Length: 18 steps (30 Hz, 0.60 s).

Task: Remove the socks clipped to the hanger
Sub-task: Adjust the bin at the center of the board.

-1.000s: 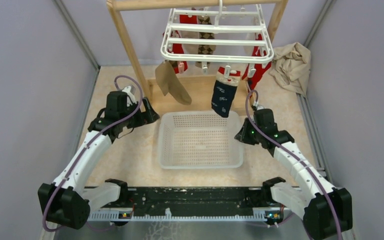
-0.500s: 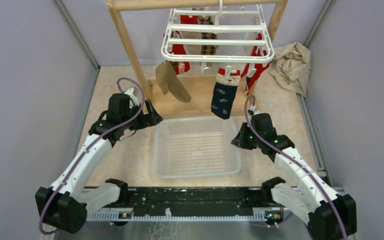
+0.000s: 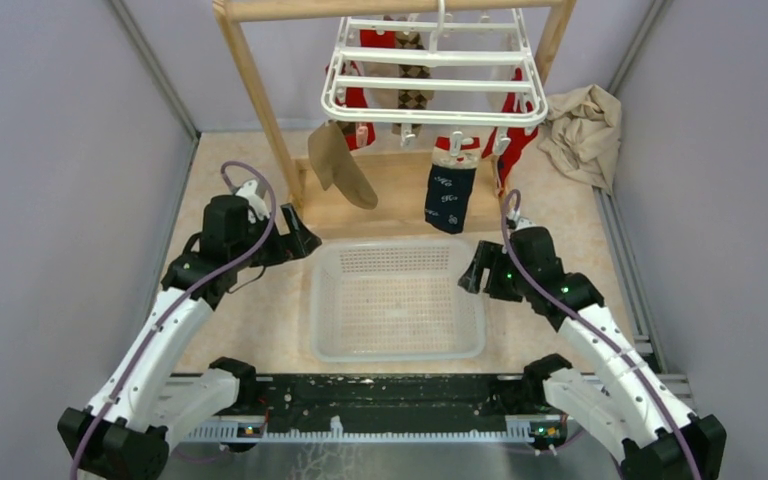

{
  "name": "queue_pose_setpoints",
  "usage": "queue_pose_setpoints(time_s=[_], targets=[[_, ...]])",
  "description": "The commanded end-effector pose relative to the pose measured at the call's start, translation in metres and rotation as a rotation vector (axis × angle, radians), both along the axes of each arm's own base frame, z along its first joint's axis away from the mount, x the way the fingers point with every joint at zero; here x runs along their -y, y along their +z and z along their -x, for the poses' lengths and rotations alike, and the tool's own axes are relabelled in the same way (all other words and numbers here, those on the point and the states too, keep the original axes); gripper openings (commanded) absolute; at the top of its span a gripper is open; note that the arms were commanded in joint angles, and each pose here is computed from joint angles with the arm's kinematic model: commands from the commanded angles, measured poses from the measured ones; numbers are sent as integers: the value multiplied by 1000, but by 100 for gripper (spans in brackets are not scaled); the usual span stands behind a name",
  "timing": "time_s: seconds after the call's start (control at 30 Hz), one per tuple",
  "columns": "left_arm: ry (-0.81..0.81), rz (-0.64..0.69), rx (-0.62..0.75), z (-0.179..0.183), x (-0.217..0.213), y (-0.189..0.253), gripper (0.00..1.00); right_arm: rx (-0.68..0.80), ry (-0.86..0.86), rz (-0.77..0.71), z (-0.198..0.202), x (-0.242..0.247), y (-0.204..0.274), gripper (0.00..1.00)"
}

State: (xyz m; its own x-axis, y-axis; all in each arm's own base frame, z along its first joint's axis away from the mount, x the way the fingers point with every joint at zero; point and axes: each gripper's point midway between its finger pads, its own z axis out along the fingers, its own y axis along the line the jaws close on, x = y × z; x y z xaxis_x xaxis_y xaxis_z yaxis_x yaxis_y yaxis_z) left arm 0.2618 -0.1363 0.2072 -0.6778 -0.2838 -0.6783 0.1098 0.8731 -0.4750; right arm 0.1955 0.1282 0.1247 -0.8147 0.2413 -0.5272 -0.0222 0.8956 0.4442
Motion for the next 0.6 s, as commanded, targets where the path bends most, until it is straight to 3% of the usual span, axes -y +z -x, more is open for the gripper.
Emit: queue_pose_setpoints(time_s=[0.0, 0.07, 0.37, 0.57], targets=[[-36, 45, 75, 12, 4, 37, 99, 162, 7, -13, -14, 0, 56, 80], [-50, 57, 102, 18, 4, 46, 99, 185, 10, -9, -14, 1, 66, 97], [-141, 109, 152, 35, 14, 65, 99, 270, 41, -41, -20, -5, 88, 98], [-141, 113, 142, 45, 12, 62, 99, 206, 77, -92, -13, -16, 73, 98]])
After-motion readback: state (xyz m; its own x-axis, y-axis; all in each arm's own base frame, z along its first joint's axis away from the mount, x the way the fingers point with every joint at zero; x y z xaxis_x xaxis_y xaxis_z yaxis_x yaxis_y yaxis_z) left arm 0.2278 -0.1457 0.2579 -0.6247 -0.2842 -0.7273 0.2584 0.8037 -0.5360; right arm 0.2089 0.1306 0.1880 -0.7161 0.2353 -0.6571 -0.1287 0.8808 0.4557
